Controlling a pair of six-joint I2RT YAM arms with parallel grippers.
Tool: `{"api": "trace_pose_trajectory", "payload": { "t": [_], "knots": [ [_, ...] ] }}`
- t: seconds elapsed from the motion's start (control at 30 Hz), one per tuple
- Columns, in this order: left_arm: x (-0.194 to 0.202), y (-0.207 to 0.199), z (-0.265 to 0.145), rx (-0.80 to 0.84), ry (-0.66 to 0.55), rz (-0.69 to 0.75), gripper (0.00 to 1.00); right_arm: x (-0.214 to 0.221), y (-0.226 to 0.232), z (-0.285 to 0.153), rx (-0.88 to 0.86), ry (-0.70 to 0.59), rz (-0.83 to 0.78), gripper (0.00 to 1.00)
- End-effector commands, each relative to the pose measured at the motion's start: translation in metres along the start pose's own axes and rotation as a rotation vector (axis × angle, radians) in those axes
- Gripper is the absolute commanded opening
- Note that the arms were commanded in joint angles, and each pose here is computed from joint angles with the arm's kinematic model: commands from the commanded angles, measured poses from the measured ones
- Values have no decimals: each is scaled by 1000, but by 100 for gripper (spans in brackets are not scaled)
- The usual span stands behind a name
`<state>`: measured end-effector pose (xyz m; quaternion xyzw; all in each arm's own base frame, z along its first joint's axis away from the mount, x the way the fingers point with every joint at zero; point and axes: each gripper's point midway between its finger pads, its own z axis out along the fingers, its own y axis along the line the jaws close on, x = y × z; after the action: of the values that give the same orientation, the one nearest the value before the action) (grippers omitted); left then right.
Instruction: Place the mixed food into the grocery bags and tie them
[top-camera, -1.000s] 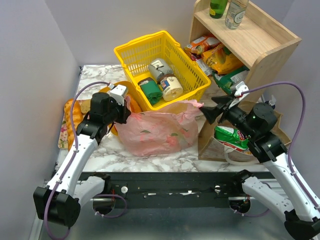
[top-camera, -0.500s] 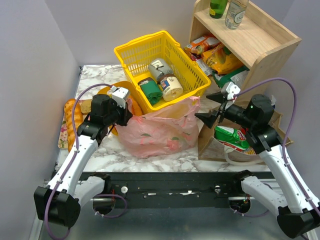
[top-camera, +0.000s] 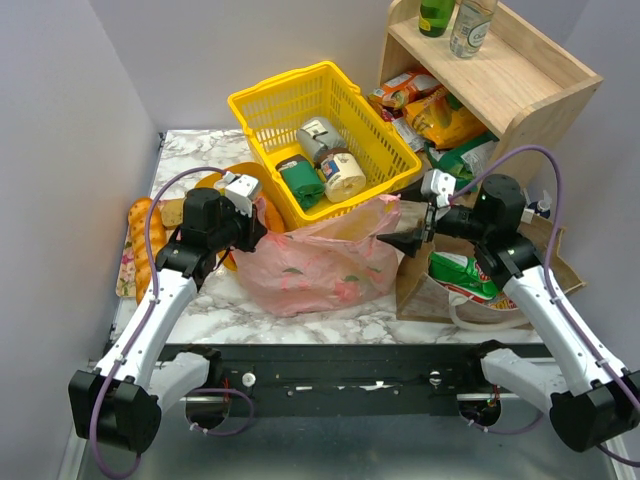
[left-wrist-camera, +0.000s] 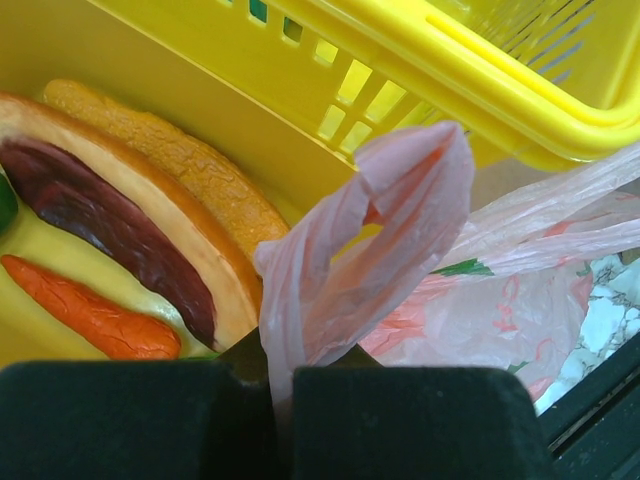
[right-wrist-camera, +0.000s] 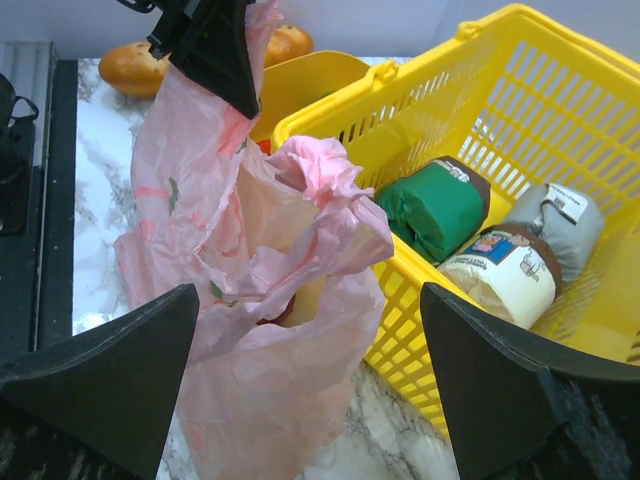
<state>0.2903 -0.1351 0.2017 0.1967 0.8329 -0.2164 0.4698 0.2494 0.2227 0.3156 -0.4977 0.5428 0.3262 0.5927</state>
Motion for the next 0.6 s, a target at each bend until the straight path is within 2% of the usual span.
{"api": "trace_pose_trajectory", "payload": {
  "t": [0.0, 0.17, 0.3, 0.37, 0.4, 0.43, 0.5, 0.53, 0.57],
  "knots": [
    [1, -3, 1, 26, -5, 10, 0, -22, 4, 5, -93, -81, -132, 100],
    [1, -5, 3, 38, -2, 4, 0, -16, 10, 16, -207, -95, -102, 100],
    [1, -7, 3, 52, -4, 3, 0, -11, 8, 22, -237, -95, -85, 100],
    [1, -7, 3, 53, -2, 1, 0, -11, 7, 24, -243, -93, -69, 97],
    [0, -8, 3, 56, -5, 2, 0, -11, 8, 25, -249, -94, -64, 93],
    [0, -9, 3, 62, -6, 2, 0, -11, 9, 25, -250, -91, -48, 76],
    [-3, -14, 3, 91, -19, 0, 0, -10, 9, 25, -239, -84, -25, 60],
    [-5, -18, 2, 113, -26, 0, 0, -12, 11, 23, -235, -83, -6, 46],
    [-8, -22, 1, 132, -38, 2, 0, -10, 12, 22, -229, -77, 9, 38]
  ]
}}
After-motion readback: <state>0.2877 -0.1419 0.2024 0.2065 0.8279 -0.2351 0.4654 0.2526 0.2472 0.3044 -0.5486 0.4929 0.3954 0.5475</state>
